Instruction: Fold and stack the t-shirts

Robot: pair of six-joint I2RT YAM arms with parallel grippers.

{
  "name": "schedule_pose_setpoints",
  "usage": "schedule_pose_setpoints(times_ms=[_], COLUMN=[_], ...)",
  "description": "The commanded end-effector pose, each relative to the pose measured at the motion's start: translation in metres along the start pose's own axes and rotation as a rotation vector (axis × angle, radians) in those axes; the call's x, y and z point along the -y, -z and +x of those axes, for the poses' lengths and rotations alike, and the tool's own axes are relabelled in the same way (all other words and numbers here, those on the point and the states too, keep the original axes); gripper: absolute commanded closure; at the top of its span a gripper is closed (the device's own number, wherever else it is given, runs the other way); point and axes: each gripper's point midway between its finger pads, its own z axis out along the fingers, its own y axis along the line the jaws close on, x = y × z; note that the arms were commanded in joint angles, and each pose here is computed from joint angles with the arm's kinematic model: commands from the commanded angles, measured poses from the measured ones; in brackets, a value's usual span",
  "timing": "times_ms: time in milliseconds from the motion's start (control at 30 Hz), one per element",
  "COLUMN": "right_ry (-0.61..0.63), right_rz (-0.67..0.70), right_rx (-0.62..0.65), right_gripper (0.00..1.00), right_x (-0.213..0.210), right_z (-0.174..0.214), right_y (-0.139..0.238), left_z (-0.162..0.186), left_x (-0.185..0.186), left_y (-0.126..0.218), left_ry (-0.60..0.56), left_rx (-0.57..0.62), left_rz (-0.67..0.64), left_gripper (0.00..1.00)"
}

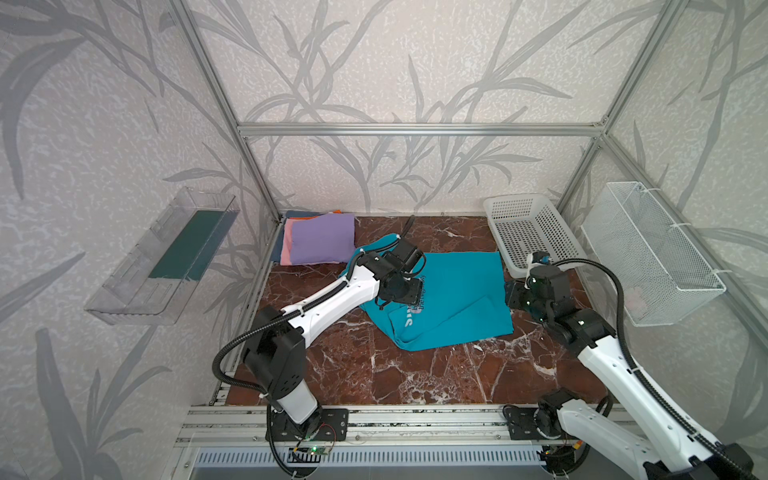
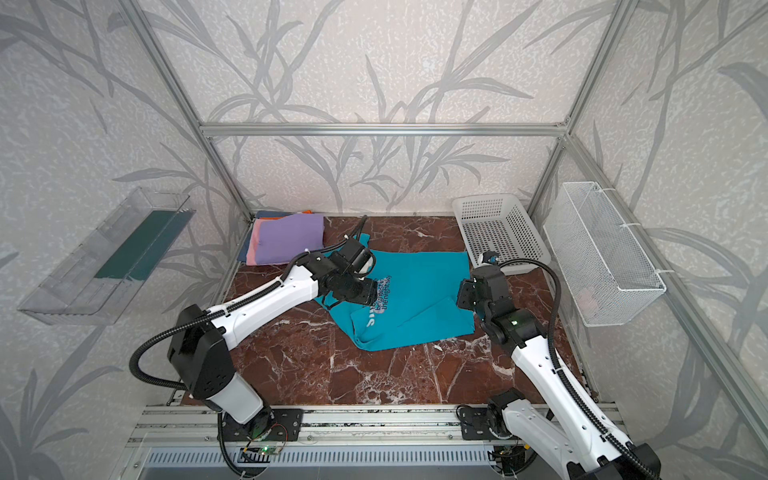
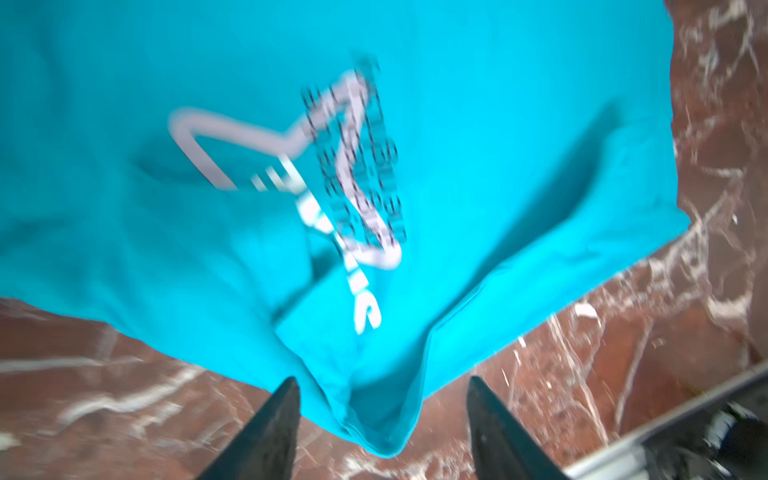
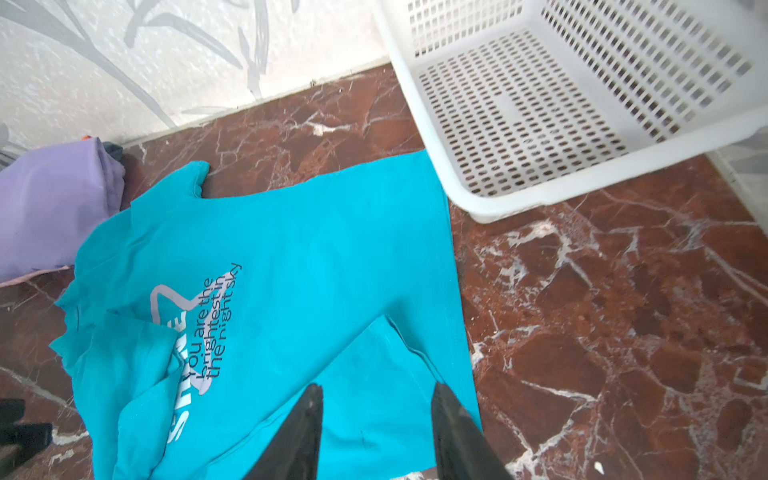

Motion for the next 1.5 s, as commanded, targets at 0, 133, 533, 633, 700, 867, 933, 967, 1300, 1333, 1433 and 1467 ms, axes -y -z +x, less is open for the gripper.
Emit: schedule_pose_setpoints(times_ms=[0, 133, 533, 633, 700, 867, 933, 967, 1300, 1333, 1433, 1467], right_ry=[0.027, 0.056, 0.173, 0.181, 0.187, 0.198, 0.229, 0.249, 0.332, 0.332, 0.338, 0.338], right_rz=[0.020, -0.046, -0.056, -0.063, -0.071, -0.126, -0.150, -0.165, -0.434, -0.447, -0.490, -0.500], right_rx=[0.075, 0.009, -0.153, -0.159, -0.170, -0.205, -0.217, -0.221, -0.491, -0.550, -0.623, -0.645], right_gripper=[0.56, 0.79, 0.78, 0.77, 0.77, 0.78, 0.78, 0.78, 0.68, 0.68, 0.65, 0.63], right_x=[0.001, -0.020, -0.044, -0.048, -0.052, -0.072, -0.086, -0.095, -0.215, -0.224, -0.250, -0.257], right_z=[-0.021, -0.007, 0.039, 0.039, 0.040, 0.044, 0.047, 0.048, 0.112, 0.124, 0.141, 0.148], right_y=[0.015, 0.004, -0.027, -0.032, -0.037, -0.051, -0.056, -0.058, -0.094, -0.101, -0.112, -0.117], left_z=[-0.012, -0.009, 0.014, 0.018, 0.019, 0.019, 0.020, 0.023, 0.077, 0.081, 0.089, 0.092], left_x=[-0.042, -0.078, -0.120, -0.119, -0.119, -0.119, -0.117, -0.115, -0.135, -0.136, -0.141, -0.143], left_y=[-0.025, -0.068, -0.107, -0.105, -0.099, -0.065, -0.049, -0.043, 0.004, 0.007, 0.015, 0.017], left_ry=[0.002, 0.113, 0.173, 0.179, 0.185, 0.196, 0.207, 0.212, 0.269, 0.277, 0.319, 0.337], left_rx=[-0.036, -0.184, -0.324, -0.329, -0.323, -0.280, -0.258, -0.250, -0.252, -0.248, -0.238, -0.233], left_rz=[-0.190, -0.295, -0.428, -0.415, -0.412, -0.406, -0.385, -0.374, -0.422, -0.420, -0.403, -0.394], left_gripper=[0.33, 0.31, 0.55, 0.95, 1.00, 1.00, 1.00, 1.00, 1.00, 1.00, 1.00, 1.00])
